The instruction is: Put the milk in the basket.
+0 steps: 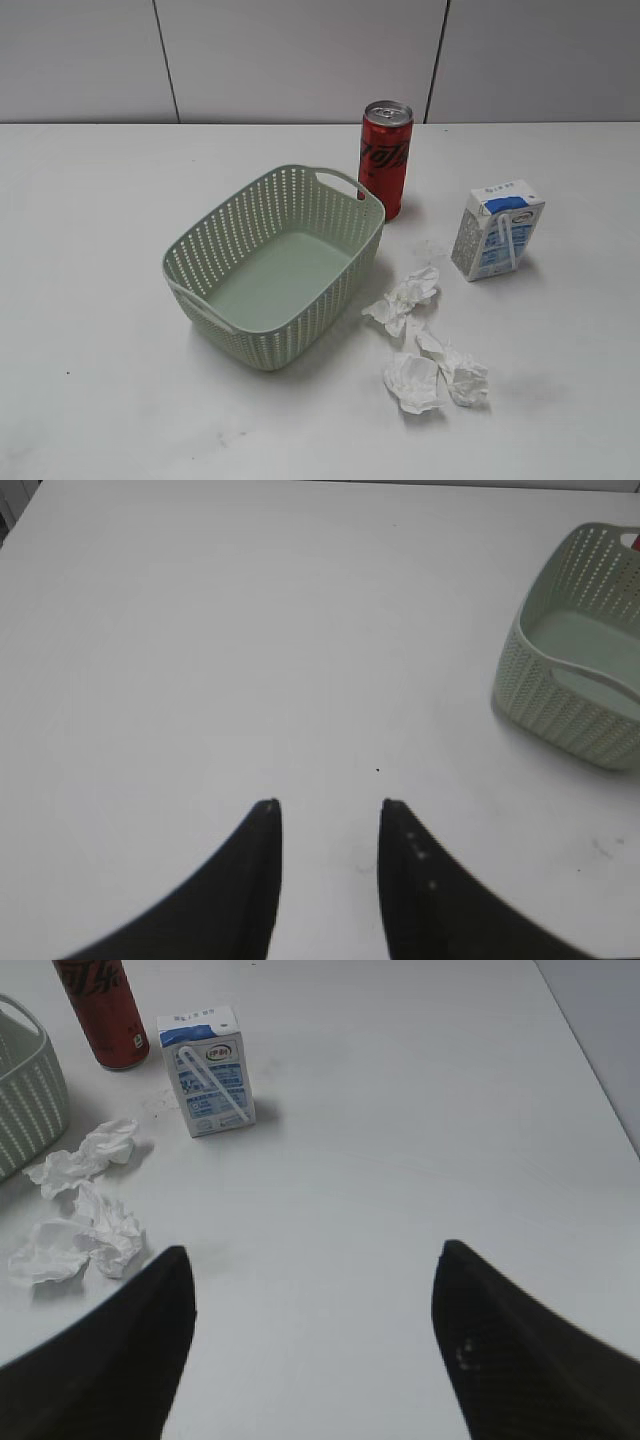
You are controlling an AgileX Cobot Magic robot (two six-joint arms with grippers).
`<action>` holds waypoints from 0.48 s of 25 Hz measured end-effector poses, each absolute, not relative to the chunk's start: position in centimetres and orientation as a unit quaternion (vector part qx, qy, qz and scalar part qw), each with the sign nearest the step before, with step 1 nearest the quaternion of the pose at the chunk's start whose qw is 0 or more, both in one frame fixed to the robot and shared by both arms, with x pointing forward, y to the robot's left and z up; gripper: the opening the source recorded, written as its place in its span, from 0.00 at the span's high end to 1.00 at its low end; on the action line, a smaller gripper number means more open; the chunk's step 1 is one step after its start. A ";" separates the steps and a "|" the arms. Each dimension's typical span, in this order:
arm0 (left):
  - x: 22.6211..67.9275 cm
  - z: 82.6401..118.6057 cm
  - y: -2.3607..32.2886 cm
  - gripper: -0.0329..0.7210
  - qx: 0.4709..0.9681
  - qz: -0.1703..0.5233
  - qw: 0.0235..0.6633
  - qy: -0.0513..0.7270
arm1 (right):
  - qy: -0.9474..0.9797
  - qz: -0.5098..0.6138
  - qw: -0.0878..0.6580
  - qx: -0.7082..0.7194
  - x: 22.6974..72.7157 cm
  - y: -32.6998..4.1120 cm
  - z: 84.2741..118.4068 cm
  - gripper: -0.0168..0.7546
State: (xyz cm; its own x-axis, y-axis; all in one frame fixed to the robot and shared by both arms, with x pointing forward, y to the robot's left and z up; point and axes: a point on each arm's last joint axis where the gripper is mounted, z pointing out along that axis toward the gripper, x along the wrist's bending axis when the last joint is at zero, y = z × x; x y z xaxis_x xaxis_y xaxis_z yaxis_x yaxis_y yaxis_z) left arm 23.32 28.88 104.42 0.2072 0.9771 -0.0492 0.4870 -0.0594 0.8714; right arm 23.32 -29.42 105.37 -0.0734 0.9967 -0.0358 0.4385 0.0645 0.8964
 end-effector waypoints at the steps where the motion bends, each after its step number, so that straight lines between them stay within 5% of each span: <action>1: 23.3 104.4 28.9 0.64 0.662 0.302 0.406 0.553 | 0.628 0.377 0.371 0.571 23.3 -29.4 105.4 0.21; 12: 23.3 104.4 28.9 0.64 0.662 0.302 0.406 0.553 | 0.623 0.386 0.378 0.566 23.3 -29.4 106.1 0.21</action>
